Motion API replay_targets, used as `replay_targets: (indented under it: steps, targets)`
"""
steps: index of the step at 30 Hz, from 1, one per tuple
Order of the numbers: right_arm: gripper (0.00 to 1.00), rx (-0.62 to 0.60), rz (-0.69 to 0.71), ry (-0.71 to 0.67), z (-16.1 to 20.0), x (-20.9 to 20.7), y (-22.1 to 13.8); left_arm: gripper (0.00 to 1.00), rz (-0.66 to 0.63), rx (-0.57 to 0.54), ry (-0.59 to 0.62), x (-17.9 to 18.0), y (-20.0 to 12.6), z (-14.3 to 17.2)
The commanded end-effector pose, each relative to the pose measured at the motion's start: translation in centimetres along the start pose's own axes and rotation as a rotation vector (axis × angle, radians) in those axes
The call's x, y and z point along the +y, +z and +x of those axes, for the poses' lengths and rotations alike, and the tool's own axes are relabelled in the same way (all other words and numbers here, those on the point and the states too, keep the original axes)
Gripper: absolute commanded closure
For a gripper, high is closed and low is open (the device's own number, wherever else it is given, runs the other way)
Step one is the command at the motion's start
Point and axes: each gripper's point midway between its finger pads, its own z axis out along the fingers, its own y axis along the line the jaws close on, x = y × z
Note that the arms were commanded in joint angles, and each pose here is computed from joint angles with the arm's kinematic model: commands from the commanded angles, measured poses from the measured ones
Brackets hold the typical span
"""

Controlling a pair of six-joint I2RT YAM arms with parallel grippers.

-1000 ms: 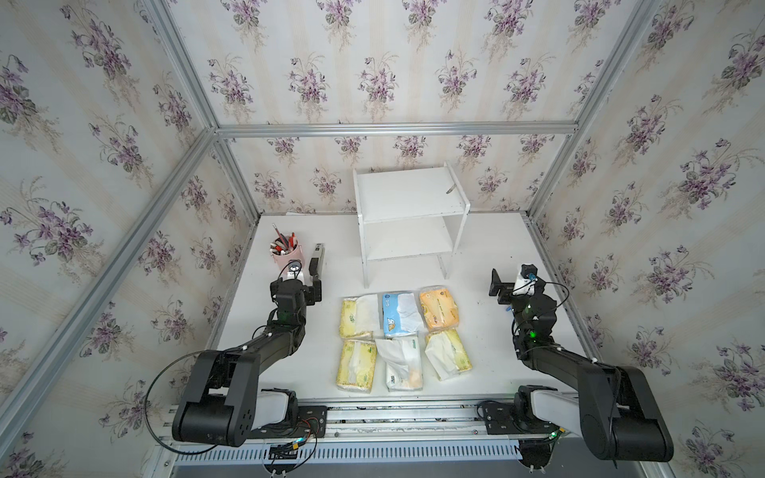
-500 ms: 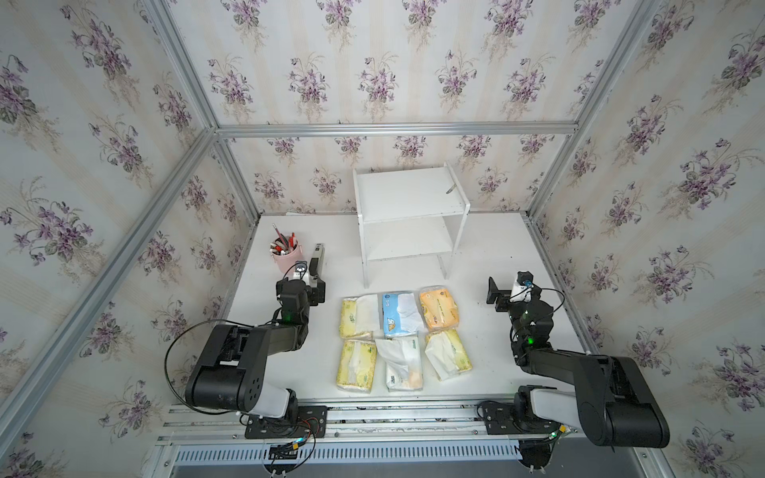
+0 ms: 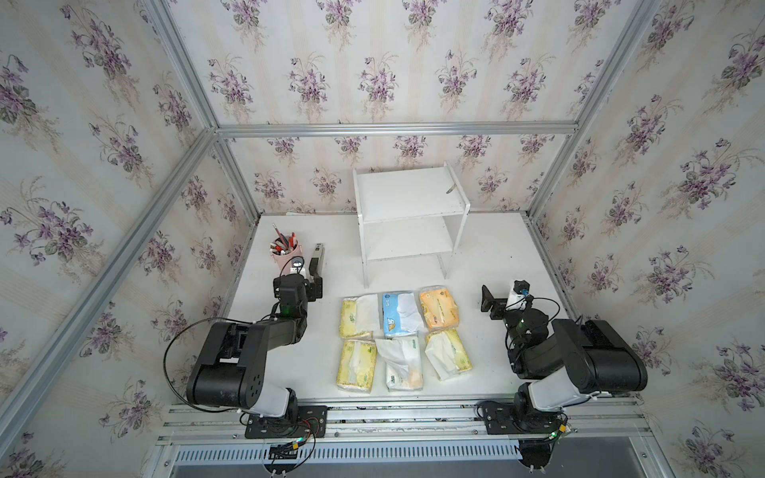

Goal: Remove the tissue boxes from the shelf
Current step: Reset both arms

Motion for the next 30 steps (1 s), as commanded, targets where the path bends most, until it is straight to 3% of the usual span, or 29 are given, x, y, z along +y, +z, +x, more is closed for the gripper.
replay_targets:
  steps: [1,3,30]
  targets:
    - [0.00,-0.063,0.069,0.043,-2.9,-1.3,2.0,0.01,-0.001,0.002,-0.008,0.0,0.1,0.0]
    - [0.00,0.021,0.087,0.023,-1.9,-1.2,3.9,0.01,-0.001,0.003,-0.007,0.0,0.1,0.0]
    - [0.00,0.006,0.097,0.003,-2.2,-0.9,3.8,0.01,-0.001,0.001,-0.008,0.0,0.0,-0.1]
